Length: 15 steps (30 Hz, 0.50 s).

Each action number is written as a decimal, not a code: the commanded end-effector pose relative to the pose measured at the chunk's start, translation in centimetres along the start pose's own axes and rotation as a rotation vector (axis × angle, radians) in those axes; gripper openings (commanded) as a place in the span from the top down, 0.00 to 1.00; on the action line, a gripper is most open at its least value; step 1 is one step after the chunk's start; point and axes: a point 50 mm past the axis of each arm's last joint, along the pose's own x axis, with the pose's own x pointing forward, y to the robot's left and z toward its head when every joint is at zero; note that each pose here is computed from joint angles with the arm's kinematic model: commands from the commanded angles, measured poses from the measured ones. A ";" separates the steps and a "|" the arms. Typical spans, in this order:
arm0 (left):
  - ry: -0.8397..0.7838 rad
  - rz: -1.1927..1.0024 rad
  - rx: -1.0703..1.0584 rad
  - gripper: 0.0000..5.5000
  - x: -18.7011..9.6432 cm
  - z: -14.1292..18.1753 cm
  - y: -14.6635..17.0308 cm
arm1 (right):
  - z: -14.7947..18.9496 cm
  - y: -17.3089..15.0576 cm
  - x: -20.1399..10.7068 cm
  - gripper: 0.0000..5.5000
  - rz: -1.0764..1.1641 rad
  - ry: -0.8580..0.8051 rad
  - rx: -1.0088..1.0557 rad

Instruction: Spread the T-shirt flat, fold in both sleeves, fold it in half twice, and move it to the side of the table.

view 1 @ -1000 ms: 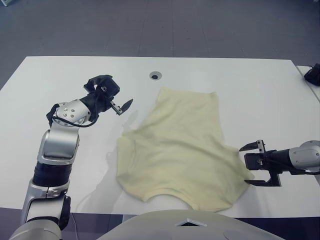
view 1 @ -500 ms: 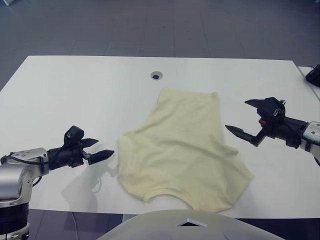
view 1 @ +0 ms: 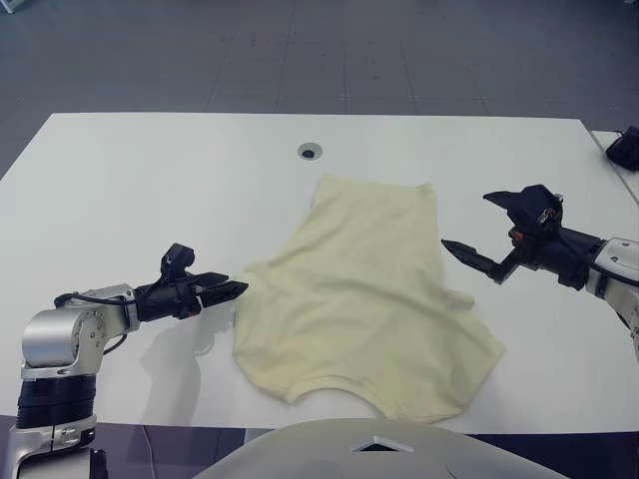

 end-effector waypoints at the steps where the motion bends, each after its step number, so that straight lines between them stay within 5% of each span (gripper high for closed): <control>1: 0.043 0.036 -0.039 0.48 0.6 -1.0 0.7 | 0.4 -0.3 0.2 0.02 -0.004 -0.015 -0.011; 15: 0.017 0.002 -0.043 0.92 1.4 -0.1 0.3 | 0.4 -0.4 0.8 0.02 0.002 -0.020 -0.017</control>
